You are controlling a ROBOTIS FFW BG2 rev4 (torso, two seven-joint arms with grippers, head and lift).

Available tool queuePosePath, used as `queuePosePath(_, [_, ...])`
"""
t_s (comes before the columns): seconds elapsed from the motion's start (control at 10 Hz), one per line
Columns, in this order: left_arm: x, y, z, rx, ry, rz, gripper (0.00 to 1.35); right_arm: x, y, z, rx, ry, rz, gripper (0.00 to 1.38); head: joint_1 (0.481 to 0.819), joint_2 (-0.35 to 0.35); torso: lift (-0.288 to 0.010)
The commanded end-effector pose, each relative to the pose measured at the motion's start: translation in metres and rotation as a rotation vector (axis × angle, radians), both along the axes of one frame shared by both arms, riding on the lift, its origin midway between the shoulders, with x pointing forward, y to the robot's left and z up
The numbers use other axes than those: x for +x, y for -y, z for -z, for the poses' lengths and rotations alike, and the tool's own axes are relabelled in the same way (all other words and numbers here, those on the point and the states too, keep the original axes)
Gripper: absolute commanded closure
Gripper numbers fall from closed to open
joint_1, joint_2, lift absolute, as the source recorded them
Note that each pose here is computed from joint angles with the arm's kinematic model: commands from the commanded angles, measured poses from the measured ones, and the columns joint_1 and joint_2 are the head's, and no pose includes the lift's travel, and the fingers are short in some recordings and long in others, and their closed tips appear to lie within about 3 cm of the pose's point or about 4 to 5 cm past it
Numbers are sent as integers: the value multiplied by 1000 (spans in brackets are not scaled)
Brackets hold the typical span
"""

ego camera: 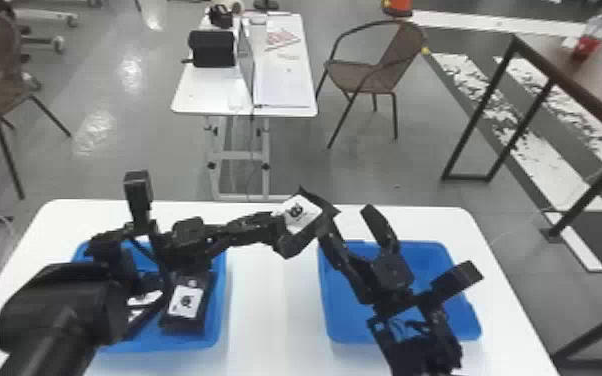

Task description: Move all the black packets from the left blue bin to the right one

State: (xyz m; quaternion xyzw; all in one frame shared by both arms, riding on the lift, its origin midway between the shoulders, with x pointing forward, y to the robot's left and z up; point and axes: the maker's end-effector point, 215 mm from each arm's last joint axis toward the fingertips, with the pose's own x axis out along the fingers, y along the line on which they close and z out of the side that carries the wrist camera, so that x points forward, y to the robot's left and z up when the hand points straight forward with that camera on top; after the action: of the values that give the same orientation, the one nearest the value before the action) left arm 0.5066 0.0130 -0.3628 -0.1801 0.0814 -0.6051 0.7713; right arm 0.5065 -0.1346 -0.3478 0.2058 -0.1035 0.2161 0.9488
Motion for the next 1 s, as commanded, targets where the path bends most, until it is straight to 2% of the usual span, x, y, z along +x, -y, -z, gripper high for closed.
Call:
queuePosePath(0.0, [0, 13, 2, 14, -4, 27, 1207, 8, -16, -14, 19, 14, -48, 90, 695, -133, 0])
queuePosePath(0.2, [1, 23, -6, 5, 7, 44, 1207, 9, -30, -5, 22, -28, -96, 99, 695, -126, 0])
queuePosePath(0.3, [-1, 29, -9, -3, 11, 57, 1207, 12, -30, 0, 30, -40, -102, 271, 695, -124, 0])
queuePosePath(0.4, [-2, 34, -11, -9, 10, 67, 1207, 15, -28, 1, 41, -43, -102, 861, 695, -125, 0])
queuePosePath(0.5, [-4, 36, -10, -12, 6, 72, 1207, 16, -27, -1, 54, -40, -90, 1263, 695, -130, 0])
queuePosePath(0.8, [-4, 31, -6, -17, -5, 52, 1205, 16, -21, 0, 80, -38, -62, 1280, 695, -144, 0])
queuePosePath(0.9, [-1, 28, -3, -12, -7, 31, 1165, 16, -20, 1, 90, -42, -60, 1280, 695, -143, 0])
